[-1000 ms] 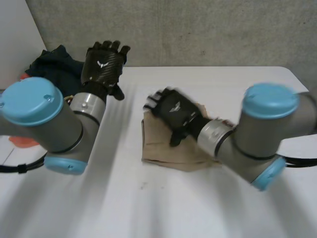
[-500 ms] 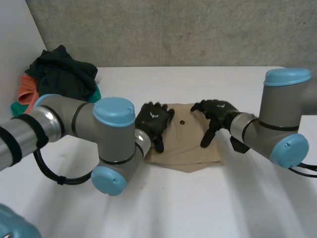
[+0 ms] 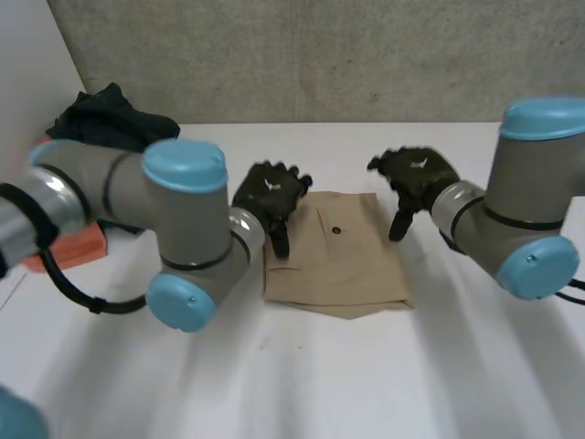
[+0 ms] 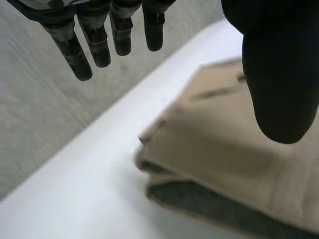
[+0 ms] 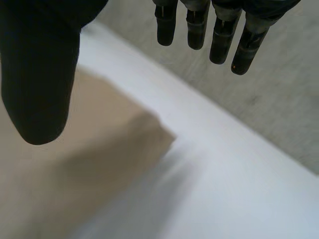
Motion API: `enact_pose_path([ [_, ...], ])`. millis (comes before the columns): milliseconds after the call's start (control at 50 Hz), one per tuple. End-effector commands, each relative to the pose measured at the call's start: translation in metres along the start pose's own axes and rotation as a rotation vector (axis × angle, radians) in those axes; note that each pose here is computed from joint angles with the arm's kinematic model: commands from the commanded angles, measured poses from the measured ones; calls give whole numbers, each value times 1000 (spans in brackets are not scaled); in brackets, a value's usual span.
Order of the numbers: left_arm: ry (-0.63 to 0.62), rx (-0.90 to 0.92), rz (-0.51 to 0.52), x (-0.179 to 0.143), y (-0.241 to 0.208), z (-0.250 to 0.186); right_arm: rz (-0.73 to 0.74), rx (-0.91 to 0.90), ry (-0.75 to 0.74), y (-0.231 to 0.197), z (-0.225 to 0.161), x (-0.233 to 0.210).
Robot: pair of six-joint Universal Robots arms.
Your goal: Fold the laundry.
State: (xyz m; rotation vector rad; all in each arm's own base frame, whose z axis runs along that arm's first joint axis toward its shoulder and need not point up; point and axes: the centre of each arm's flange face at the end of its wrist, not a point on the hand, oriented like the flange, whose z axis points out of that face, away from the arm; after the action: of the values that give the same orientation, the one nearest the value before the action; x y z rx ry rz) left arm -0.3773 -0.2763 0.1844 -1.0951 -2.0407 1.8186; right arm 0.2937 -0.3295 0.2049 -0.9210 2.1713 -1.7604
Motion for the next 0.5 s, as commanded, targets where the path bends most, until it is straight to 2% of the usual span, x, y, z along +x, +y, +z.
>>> enact_pose_path([
  [20, 39, 157, -18, -22, -60, -41, 248, 96, 99, -4, -30, 24],
  [160, 247, 252, -51, -29, -85, -79, 419, -59, 119, 47, -49, 30],
  [180, 301, 265, -65, -28, -89, -88, 426, -69, 113, 51, -50, 28],
  [260, 387, 273, -113, -29, -94, -100, 444, -103, 74, 67, -53, 17],
  [400, 397, 260, -189, -33, -94, -101, 464, -135, 6, 92, -42, -2],
  [500, 396, 258, -193, -34, -94, -100, 462, -141, -20, 101, -34, -14],
])
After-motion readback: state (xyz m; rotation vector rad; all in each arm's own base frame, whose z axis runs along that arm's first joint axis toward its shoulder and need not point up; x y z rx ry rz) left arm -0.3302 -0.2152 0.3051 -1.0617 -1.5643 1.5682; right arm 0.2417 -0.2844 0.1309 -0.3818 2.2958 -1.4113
